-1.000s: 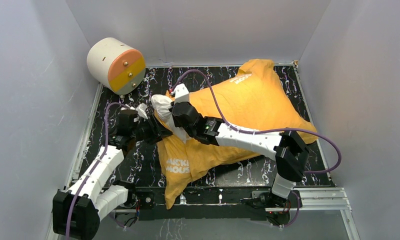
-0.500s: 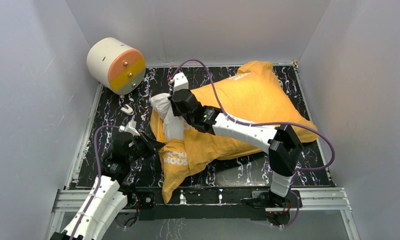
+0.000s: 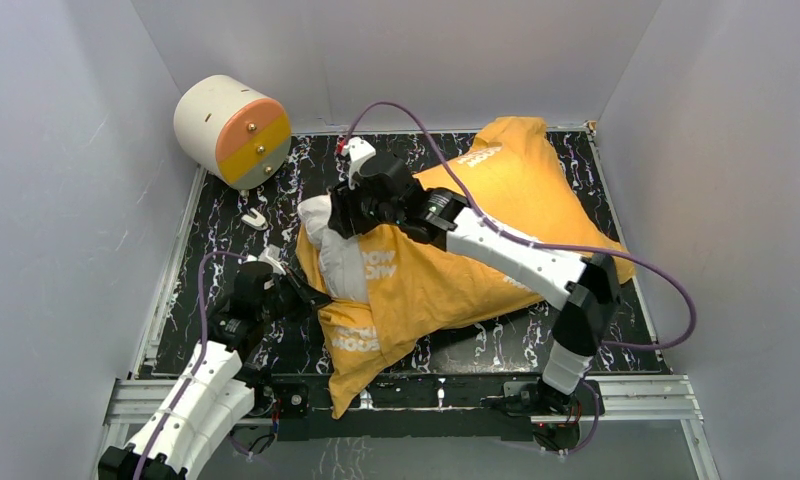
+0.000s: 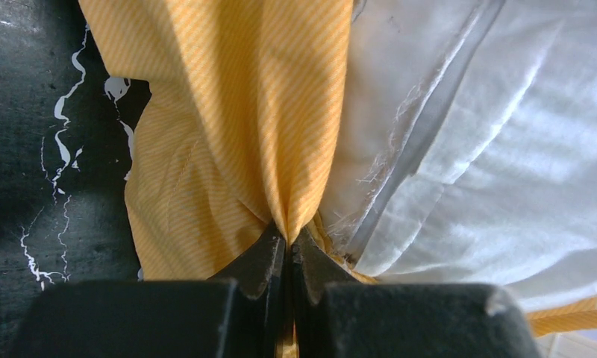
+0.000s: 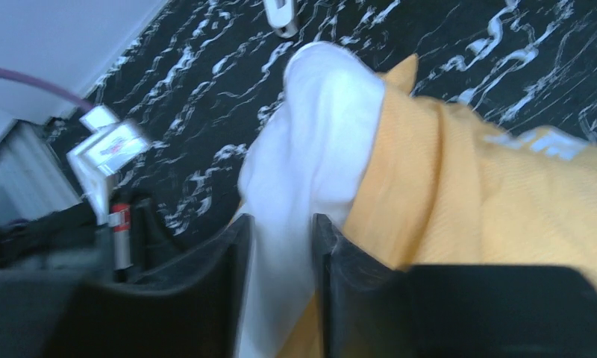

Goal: Remove the pillowcase from the pillow
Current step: Remove the pillow from the pillowcase.

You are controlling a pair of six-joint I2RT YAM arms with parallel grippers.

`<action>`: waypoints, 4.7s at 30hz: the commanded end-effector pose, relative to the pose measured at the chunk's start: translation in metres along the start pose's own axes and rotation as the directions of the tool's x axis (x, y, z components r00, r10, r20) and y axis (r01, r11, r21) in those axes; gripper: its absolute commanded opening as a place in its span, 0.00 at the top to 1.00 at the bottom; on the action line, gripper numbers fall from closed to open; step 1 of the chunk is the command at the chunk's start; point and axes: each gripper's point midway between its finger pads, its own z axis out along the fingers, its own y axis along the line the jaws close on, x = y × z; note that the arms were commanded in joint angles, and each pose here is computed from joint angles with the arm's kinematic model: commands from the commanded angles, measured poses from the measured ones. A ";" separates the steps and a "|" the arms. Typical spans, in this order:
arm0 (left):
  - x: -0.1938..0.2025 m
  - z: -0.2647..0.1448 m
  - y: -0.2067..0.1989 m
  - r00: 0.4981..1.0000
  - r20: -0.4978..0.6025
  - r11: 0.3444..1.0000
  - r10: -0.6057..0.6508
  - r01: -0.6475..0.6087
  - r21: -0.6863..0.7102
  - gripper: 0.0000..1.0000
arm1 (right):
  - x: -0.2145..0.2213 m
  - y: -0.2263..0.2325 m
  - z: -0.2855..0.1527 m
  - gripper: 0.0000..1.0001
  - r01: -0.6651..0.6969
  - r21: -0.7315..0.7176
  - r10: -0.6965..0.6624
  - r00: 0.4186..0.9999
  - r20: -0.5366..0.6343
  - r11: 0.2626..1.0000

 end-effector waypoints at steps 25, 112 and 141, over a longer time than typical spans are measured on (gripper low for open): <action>0.013 -0.003 0.010 0.998 -0.070 0.998 0.005 -0.009 -0.055 1.00 | 0.130 -0.046 -0.130 0.89 -0.156 0.742 -0.015 0.976 0.218 0.652; 0.024 -0.025 -0.025 0.990 -0.116 0.993 0.074 -0.061 0.105 1.00 | 0.045 0.056 -0.073 0.04 0.002 0.285 -0.087 0.954 0.287 0.958; 0.025 -0.021 -0.011 0.995 -0.098 0.998 0.023 -0.017 0.057 1.00 | -0.007 -0.060 0.006 1.00 -0.165 0.490 0.028 0.961 0.276 0.856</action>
